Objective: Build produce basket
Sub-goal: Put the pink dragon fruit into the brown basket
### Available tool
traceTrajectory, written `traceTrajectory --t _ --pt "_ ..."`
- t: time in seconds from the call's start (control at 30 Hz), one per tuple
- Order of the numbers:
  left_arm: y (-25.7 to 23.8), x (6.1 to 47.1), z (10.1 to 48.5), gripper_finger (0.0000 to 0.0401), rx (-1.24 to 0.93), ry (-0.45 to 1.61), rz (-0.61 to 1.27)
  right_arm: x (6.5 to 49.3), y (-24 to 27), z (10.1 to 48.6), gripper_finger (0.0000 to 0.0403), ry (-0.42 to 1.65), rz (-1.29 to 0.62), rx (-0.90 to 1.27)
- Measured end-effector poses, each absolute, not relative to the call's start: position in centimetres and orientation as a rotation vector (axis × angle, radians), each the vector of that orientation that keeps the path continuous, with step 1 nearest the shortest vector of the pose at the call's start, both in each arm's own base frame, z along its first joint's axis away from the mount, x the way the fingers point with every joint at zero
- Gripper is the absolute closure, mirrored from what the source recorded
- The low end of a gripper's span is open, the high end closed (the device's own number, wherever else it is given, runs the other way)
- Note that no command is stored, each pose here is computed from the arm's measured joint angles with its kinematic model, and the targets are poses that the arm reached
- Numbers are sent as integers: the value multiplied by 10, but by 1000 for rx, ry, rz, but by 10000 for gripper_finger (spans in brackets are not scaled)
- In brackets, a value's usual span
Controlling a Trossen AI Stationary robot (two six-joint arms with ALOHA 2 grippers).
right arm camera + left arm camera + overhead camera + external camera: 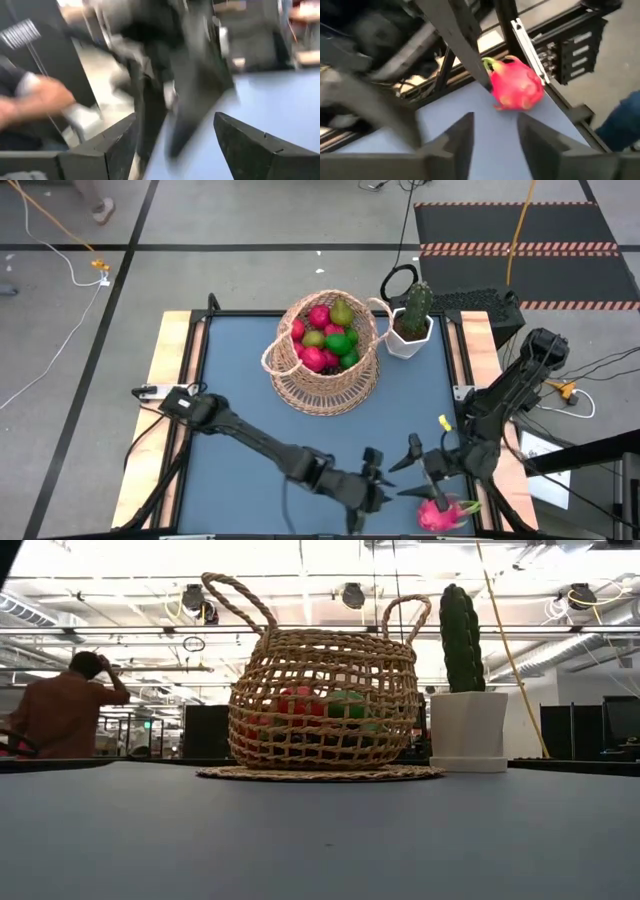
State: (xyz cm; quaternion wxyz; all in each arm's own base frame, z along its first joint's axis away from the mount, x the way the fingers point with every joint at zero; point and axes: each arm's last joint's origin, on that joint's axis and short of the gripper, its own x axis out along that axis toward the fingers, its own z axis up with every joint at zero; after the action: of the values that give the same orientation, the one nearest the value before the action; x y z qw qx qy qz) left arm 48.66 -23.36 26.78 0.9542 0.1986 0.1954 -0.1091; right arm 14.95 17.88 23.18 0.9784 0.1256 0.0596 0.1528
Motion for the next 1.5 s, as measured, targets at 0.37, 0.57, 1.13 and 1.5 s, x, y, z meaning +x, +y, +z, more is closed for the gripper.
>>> traceTrajectory --t 0.37,0.57,1.13,1.5 --pt "-201 394 290 361 243 342 -4 147 187 255 149 638 390 298" --pt "-179 366 276 329 125 315 56 138 182 251 149 958 361 389" --pt "-128 375 252 28 -18 299 226 116 237 194 81 1223 358 308" --pt "-121 370 247 11 -66 355 332 125 242 161 109 1407 409 175"
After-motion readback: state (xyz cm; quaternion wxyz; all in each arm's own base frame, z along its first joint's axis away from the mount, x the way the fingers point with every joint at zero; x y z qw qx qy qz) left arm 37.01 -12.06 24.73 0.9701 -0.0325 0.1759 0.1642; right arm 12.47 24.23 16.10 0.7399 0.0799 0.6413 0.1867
